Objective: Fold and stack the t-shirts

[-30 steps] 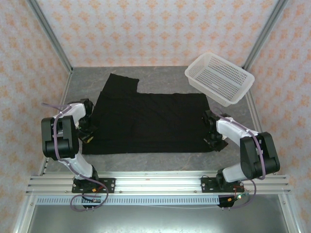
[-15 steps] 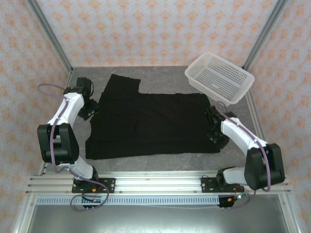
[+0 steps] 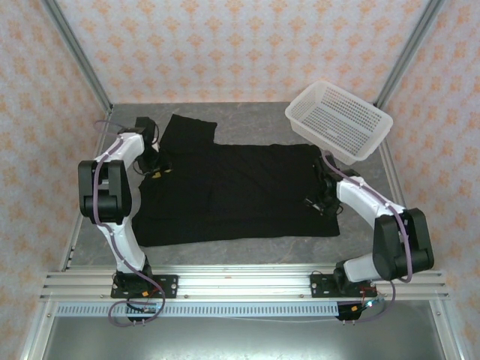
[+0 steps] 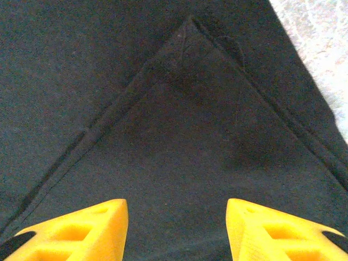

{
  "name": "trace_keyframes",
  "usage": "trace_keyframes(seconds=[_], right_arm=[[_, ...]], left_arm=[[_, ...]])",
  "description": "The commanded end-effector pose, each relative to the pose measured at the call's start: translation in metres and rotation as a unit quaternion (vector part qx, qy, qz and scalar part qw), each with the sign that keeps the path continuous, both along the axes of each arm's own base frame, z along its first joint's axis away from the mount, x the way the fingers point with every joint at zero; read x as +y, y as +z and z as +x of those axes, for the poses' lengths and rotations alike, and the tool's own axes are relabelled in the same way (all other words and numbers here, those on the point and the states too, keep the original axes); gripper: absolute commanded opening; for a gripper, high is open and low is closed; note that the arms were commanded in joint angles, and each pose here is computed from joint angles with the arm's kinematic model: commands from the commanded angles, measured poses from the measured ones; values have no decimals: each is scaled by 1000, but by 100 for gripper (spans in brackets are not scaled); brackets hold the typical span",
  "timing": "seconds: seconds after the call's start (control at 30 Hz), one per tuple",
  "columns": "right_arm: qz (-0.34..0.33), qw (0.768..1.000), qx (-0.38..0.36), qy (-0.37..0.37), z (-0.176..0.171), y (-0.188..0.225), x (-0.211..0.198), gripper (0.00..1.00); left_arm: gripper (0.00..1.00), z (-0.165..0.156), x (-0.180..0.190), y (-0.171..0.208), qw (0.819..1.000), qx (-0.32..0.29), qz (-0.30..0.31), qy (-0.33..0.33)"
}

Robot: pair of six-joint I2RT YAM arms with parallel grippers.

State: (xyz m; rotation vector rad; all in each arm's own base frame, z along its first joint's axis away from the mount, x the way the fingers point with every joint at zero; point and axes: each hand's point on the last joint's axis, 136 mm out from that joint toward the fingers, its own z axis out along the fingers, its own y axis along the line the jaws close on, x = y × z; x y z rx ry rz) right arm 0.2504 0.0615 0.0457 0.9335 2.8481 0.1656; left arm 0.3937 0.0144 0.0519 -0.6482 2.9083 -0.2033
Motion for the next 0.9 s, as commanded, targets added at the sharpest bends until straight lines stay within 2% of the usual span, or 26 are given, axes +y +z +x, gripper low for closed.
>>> trace_keyframes(seconds=[0.0, 0.2, 0.3, 0.47, 0.53, 0.6, 0.7, 0.77, 0.87], right_arm=[[7, 1000, -1, -3, 5, -3, 3, 51], [9, 1000, 1, -1, 8, -3, 4, 50], [5, 1000, 2, -5, 7, -4, 3, 50], [2, 1000, 9, -9, 3, -7, 1, 49], [1, 1000, 11, -9, 3, -8, 1, 49], [1, 1000, 10, -10, 4, -7, 1, 49], [-1, 1000, 12, -10, 4, -8, 1, 49], [-5, 1000, 14, -12, 4, -9, -1, 48], [-19, 999, 20, -18, 2, -9, -6, 47]], left_arm=[[38, 2, -7, 8, 999, -20, 9, -25], [41, -6, 4, -12, 997, 23, 53, -43], [40, -6, 0, -19, 997, 28, 49, -49], [29, -5, -9, -22, 997, 25, 49, -57], [22, -4, -7, -20, 997, 23, 52, -52], [11, -3, -5, -15, 997, 17, 57, -46], [2, 0, -1, -2, 997, 4, 70, -38], [0, 1, 1, 2, 996, 5, 80, -33], [0, 6, 0, 30, 995, -27, 89, -31]])
